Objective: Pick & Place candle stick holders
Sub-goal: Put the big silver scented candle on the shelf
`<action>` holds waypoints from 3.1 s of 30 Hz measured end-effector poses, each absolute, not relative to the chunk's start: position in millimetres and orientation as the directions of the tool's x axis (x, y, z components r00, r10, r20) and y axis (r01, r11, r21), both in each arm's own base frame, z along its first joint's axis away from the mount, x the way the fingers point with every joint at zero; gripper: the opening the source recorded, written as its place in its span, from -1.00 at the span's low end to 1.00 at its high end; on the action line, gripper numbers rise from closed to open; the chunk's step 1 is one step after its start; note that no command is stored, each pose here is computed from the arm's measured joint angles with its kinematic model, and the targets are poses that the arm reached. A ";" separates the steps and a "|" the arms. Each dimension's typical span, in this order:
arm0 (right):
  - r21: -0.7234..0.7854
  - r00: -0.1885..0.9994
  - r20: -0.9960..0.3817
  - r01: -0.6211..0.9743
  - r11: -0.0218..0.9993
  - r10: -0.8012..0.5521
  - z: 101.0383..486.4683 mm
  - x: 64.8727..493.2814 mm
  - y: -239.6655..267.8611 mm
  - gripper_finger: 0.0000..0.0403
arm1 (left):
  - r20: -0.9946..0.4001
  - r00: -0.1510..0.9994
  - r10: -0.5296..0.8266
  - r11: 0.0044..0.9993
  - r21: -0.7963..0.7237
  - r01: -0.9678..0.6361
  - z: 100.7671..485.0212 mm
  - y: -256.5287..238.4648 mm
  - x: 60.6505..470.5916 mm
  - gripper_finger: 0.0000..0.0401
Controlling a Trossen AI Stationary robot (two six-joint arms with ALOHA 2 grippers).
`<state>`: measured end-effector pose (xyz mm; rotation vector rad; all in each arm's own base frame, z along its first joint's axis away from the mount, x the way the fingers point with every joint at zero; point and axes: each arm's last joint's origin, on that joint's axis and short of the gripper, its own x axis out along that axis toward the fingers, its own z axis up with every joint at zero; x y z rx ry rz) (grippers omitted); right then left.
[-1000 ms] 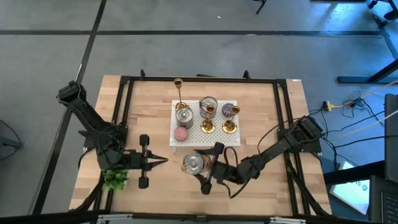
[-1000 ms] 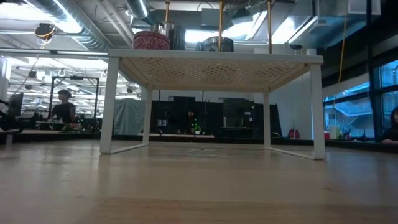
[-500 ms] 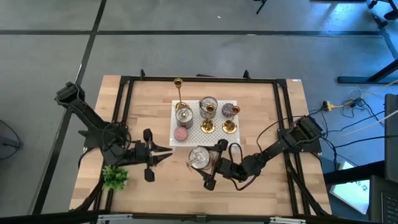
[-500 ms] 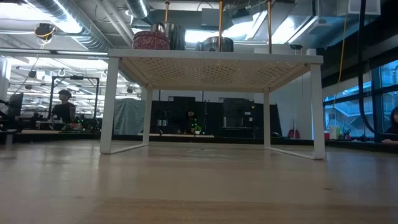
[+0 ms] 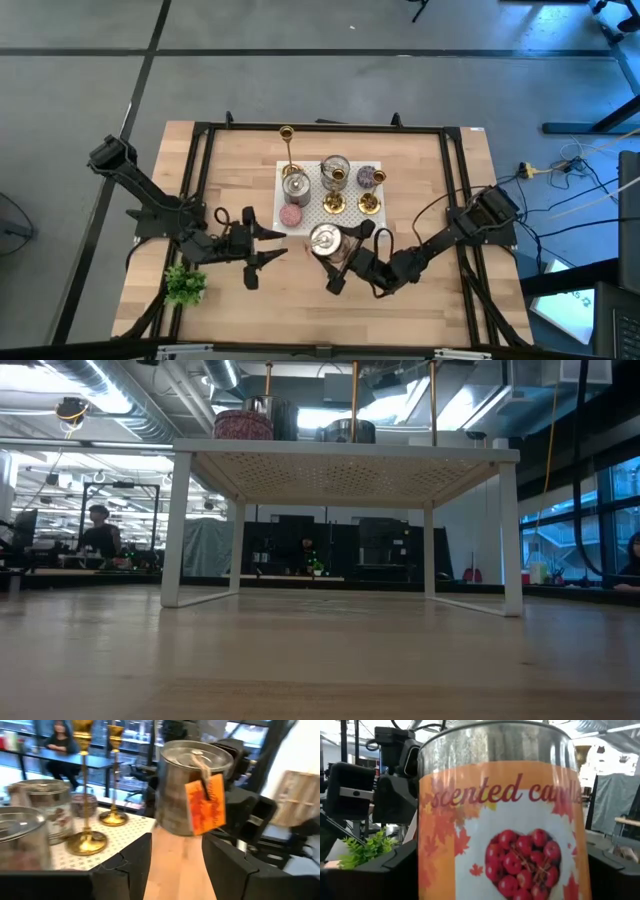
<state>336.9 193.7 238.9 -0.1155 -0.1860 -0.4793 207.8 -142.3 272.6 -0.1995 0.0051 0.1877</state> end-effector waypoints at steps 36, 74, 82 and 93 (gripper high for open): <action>0.026 0.704 0.074 0.706 0.707 -0.706 190.2 325.3 165.0 0.75 | -0.029 0.954 0.298 0.938 -0.177 -0.299 269.3 -141.4 208.4 -0.14; 0.019 0.633 0.023 0.774 0.633 -0.774 180.0 325.3 164.0 0.76 | -0.032 0.960 0.278 0.944 -0.174 -0.280 268.9 -142.0 208.5 -0.14; 0.021 0.624 0.022 0.781 0.624 -0.781 179.9 325.1 163.8 0.77 | -0.033 0.960 0.278 0.944 -0.173 -0.280 268.7 -142.0 208.5 -0.14; 0.005 0.620 0.018 0.785 0.620 -0.785 177.1 325.0 163.6 0.83 | -0.034 0.960 0.278 0.945 -0.171 -0.280 268.6 -142.0 208.5 -0.14</action>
